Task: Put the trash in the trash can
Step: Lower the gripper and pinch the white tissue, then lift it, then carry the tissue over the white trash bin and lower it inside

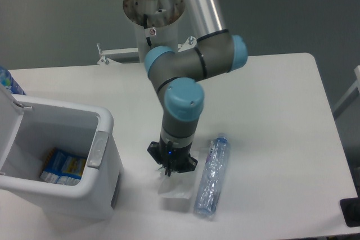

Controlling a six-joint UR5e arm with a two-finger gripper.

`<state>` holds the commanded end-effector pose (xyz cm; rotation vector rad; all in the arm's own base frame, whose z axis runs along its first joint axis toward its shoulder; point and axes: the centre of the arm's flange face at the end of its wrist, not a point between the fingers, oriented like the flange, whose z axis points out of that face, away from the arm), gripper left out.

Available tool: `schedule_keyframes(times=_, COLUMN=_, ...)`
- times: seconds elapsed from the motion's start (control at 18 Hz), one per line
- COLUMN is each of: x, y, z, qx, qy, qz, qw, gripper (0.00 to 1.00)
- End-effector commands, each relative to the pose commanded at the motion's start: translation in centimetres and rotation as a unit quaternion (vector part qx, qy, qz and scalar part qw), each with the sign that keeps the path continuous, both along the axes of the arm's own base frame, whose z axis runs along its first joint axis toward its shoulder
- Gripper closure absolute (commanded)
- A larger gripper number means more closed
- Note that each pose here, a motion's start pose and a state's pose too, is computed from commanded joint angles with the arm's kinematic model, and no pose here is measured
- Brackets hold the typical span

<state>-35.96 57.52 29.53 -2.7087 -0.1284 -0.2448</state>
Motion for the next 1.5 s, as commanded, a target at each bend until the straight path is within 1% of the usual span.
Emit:
schedule_keyframes(times=0.17, x=-1.1, y=0.8, z=2.3, qx=0.021, qy=-0.006, qz=0.031, qw=0.9993, gripper=1.00)
schedule_keyframes(times=0.33, x=-1.9, y=0.7, z=4.6, qx=0.056, qy=-0.033, qz=0.055, qw=0.9964, gripper=1.00)
schedule_keyframes(times=0.5, x=-2.0, y=0.5, z=8.5, qx=0.089, qy=-0.037, qz=0.070, qw=0.9929, gripper=1.00)
schedule_keyframes(times=0.56, x=-1.6, y=0.4, z=10.7, qx=0.108, qy=-0.044, qz=0.077, qw=0.9901, gripper=1.00)
schedule_keyframes(times=0.78, x=-0.4, y=0.2, z=15.4, qx=0.146, qy=-0.065, qz=0.098, qw=0.9823, gripper=1.00)
schedule_keyframes(times=1.11, x=1.8, y=-0.6, z=21.7, qx=0.191, qy=-0.086, qz=0.113, qw=0.9712, gripper=1.00)
schedule_keyframes(times=1.28, x=2.8, y=-0.4, z=23.2, qx=0.199, qy=-0.103, qz=0.124, qw=0.9667, gripper=1.00)
schedule_keyframes(times=1.33, x=4.0, y=-0.1, z=24.1, qx=0.202, qy=-0.105, qz=0.120, qw=0.9661, gripper=1.00)
schedule_keyframes(times=1.44, x=6.4, y=0.9, z=24.5, qx=0.201, qy=-0.114, qz=0.109, qw=0.9667, gripper=1.00)
schedule_keyframes(times=1.5, x=7.3, y=0.9, z=25.1, qx=0.203, qy=-0.115, qz=0.106, qw=0.9665, gripper=1.00)
